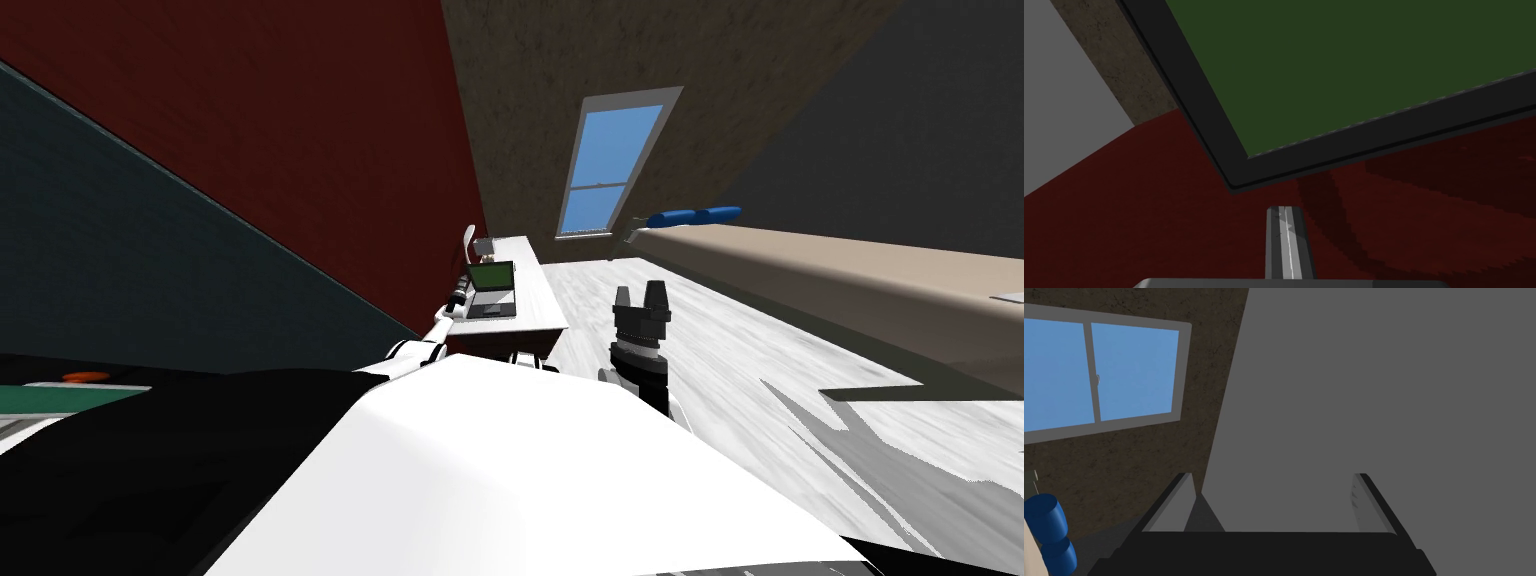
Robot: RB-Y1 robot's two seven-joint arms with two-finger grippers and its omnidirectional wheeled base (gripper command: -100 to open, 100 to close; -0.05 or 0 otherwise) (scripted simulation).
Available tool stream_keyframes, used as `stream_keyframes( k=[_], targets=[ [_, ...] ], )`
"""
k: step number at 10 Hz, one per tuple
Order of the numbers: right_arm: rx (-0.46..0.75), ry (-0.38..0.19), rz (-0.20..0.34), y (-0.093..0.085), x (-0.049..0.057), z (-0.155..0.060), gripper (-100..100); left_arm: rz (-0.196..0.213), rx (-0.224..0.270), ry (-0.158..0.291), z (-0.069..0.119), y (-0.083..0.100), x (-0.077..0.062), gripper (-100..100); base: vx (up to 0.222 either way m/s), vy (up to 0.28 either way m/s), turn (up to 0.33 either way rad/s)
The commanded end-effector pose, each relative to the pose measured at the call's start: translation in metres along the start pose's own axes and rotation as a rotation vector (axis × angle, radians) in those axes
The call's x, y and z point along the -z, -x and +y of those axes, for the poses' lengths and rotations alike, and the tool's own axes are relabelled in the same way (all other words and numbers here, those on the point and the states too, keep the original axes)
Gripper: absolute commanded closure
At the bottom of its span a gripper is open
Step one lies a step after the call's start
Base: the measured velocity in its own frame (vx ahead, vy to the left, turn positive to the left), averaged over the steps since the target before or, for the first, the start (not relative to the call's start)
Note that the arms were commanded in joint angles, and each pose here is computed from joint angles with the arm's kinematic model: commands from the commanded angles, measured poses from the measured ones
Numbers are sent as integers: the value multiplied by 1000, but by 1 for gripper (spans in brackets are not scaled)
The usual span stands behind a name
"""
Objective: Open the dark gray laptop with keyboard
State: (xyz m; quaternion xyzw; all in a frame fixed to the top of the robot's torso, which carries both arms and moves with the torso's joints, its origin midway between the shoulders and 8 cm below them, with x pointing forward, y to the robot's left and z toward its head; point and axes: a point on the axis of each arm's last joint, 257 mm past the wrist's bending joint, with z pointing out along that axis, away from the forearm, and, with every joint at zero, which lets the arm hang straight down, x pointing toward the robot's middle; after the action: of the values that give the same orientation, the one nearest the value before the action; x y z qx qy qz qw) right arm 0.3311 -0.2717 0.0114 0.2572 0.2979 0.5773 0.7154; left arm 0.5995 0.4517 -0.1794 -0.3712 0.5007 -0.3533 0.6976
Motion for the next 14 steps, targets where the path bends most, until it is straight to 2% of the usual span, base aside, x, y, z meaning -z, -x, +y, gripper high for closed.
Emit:
stream_keyframes(
  k=[1,2,3,4,5,6,7,8,9,14],
  targets=[
    [0,0,0,0,0,0,0,-11,-1,-39,-7,0,4,100,8,-2,-1],
    [0,0,0,0,0,0,0,-20,-1,-52,-4,-4,15,100,16,1,57],
    [0,0,0,0,0,0,0,-26,-1,-77,-10,-3,16,100,13,-2,33],
    [0,0,0,0,0,0,0,-35,-1,-86,-6,-8,27,100,9,-12,35],
    [0,0,0,0,0,0,0,-43,-2,-113,-13,-6,28,100,8,-11,32],
    [0,0,0,0,0,0,0,-53,-2,-124,-10,-10,40,100,11,-15,43],
    [0,0,0,0,0,0,0,-61,-2,-149,-17,-8,41,100,8,-11,32],
    [0,0,0,0,0,0,0,-54,-1,-132,-12,-8,39,100,0,0,0],
    [0,0,0,0,0,0,0,-40,-5,-133,-15,-7,33,-100,-104,-64,-28],
    [0,0,0,0,0,0,0,9,-13,-111,-22,1,12,-100,-129,-67,-47]
  ],
)
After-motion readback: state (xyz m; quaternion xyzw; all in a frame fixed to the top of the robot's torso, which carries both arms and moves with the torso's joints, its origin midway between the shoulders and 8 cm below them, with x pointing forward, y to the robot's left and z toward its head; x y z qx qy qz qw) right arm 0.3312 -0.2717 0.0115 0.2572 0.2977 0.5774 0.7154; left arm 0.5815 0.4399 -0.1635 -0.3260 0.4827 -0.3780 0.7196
